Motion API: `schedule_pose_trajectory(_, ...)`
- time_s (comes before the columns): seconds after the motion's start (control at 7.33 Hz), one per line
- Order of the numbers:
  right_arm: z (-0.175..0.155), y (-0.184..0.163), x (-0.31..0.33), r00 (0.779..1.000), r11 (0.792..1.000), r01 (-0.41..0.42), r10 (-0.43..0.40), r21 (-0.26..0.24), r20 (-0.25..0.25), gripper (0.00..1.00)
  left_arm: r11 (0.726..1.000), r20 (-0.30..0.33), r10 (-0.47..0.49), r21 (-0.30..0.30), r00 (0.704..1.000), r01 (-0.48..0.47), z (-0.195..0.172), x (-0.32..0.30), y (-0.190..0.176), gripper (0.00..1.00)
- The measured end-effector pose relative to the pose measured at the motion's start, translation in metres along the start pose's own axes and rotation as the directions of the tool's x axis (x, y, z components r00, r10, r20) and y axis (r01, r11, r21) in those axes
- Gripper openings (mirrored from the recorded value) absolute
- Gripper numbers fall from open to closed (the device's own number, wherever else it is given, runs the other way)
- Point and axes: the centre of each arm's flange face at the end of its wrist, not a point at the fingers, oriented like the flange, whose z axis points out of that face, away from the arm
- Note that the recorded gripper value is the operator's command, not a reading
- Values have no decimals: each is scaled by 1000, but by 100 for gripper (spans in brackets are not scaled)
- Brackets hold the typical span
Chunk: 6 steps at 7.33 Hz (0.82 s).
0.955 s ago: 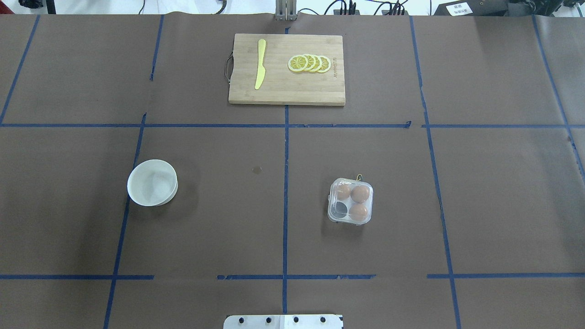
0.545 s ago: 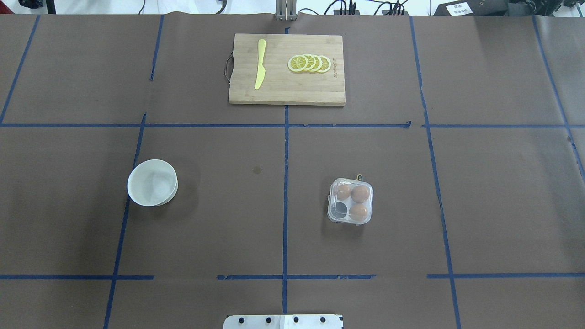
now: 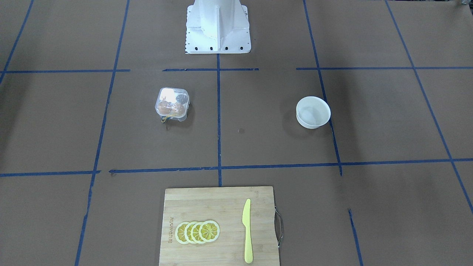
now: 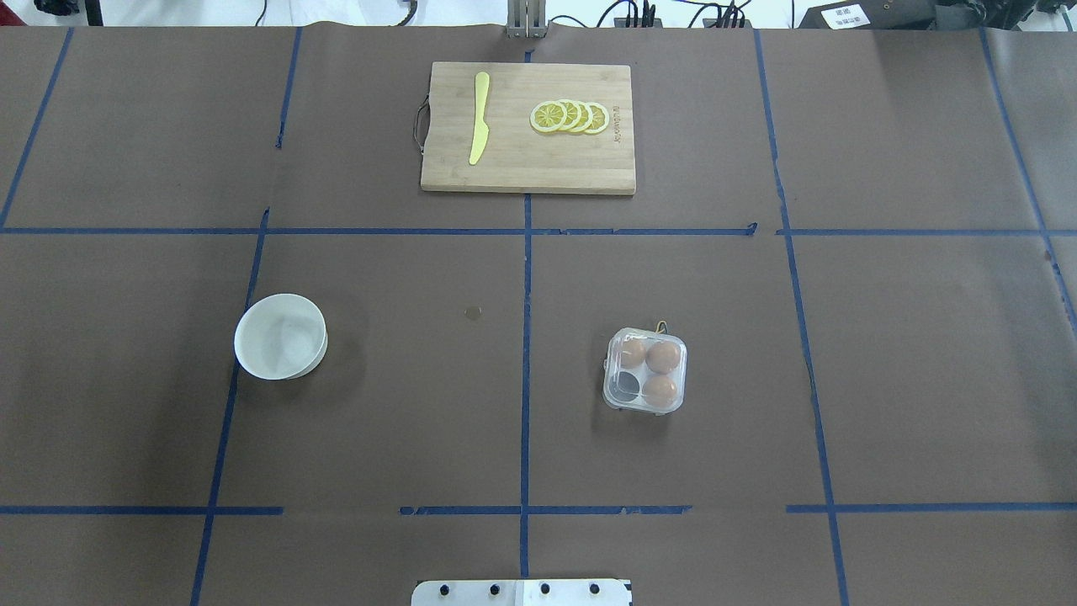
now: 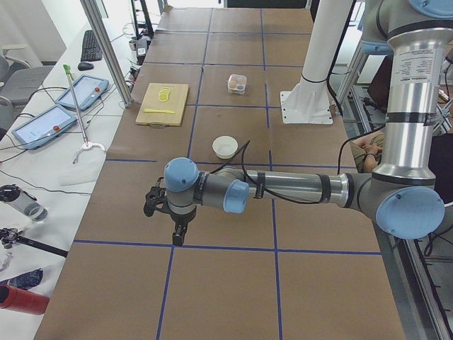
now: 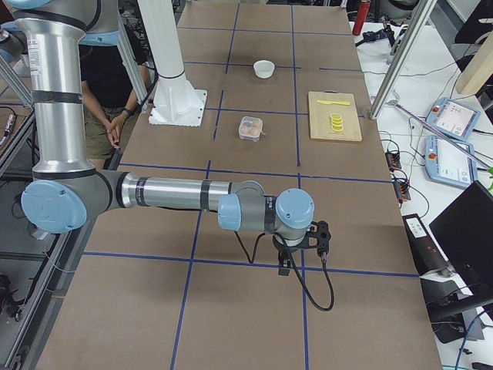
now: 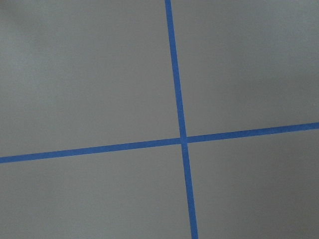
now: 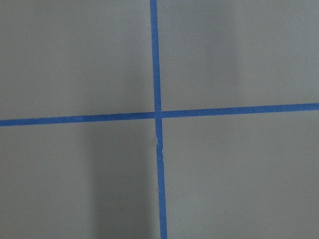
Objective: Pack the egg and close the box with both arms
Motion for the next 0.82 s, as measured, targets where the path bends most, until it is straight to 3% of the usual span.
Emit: schedule_pose_trajectory(0.82, 0, 0, 0, 1000, 1000, -1, 1, 0, 0, 100, 1000, 0, -9, -10, 1000, 9, 3, -3, 4, 100)
